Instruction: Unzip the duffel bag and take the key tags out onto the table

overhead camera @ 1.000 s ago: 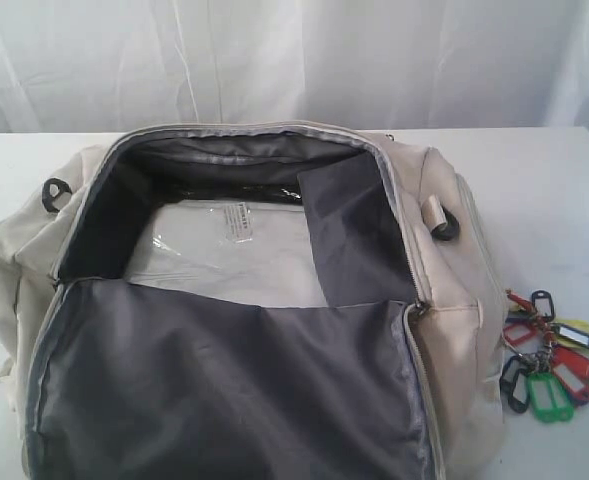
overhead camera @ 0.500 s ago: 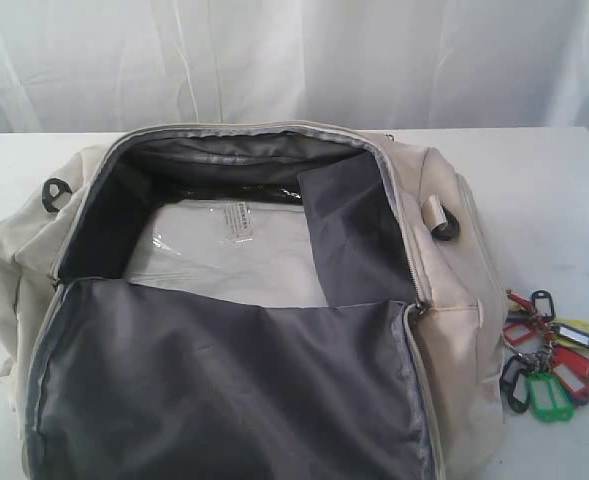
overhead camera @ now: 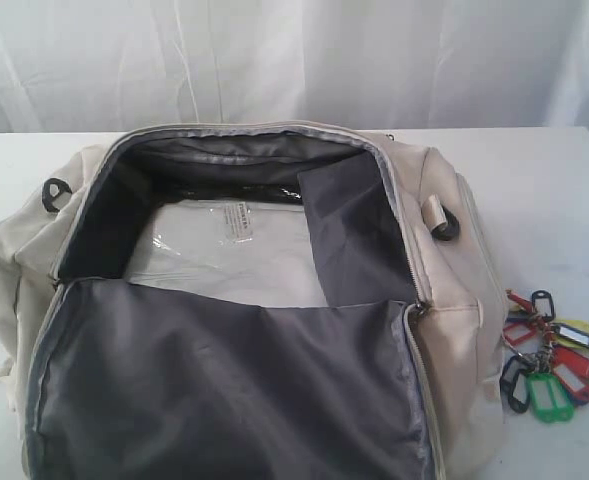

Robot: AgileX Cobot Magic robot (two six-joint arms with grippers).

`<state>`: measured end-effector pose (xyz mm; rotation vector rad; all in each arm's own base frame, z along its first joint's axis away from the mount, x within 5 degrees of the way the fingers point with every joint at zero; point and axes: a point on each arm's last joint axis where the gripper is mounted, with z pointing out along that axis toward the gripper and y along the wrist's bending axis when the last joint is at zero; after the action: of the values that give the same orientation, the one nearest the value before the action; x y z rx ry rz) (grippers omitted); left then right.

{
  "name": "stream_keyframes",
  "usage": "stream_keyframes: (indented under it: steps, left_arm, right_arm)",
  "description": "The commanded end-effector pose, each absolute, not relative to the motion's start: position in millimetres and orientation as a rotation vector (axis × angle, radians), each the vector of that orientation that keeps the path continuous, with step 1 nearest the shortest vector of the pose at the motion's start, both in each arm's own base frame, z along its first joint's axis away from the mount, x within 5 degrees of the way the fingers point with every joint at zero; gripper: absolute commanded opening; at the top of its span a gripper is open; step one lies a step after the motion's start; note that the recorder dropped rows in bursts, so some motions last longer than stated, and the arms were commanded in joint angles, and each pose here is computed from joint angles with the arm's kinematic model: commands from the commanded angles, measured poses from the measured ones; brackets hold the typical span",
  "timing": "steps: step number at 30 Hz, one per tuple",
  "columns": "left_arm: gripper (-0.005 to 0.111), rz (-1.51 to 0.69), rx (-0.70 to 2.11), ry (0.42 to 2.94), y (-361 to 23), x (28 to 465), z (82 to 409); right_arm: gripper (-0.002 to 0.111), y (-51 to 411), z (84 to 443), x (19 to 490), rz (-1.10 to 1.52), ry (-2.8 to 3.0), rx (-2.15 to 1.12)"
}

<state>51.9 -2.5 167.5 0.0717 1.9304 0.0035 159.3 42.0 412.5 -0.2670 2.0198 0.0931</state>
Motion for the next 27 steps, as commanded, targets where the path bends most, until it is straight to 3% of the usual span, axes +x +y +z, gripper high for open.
stream_keyframes:
  steps: [1,9,20,27]
  left_arm:
    - [0.000,-0.005,0.080,1.924,-3.1,51.8,166.9]
    - [0.000,-0.005,0.080,1.924,-3.1,51.8,166.9]
    - [0.000,-0.005,0.080,1.924,-3.1,51.8,166.9]
    - [0.000,-0.003,0.084,1.924,-3.1,51.8,166.9]
  right_arm:
    - [0.000,40.7,412.4,158.8,0.082,2.011,-0.269]
    - [0.000,38.9,421.3,141.3,0.115,1.955,-0.274]
    - [0.000,11.5,449.4,56.7,0.217,1.697,-0.173]
    - [0.000,2.3,438.4,29.0,0.300,1.790,-0.073]
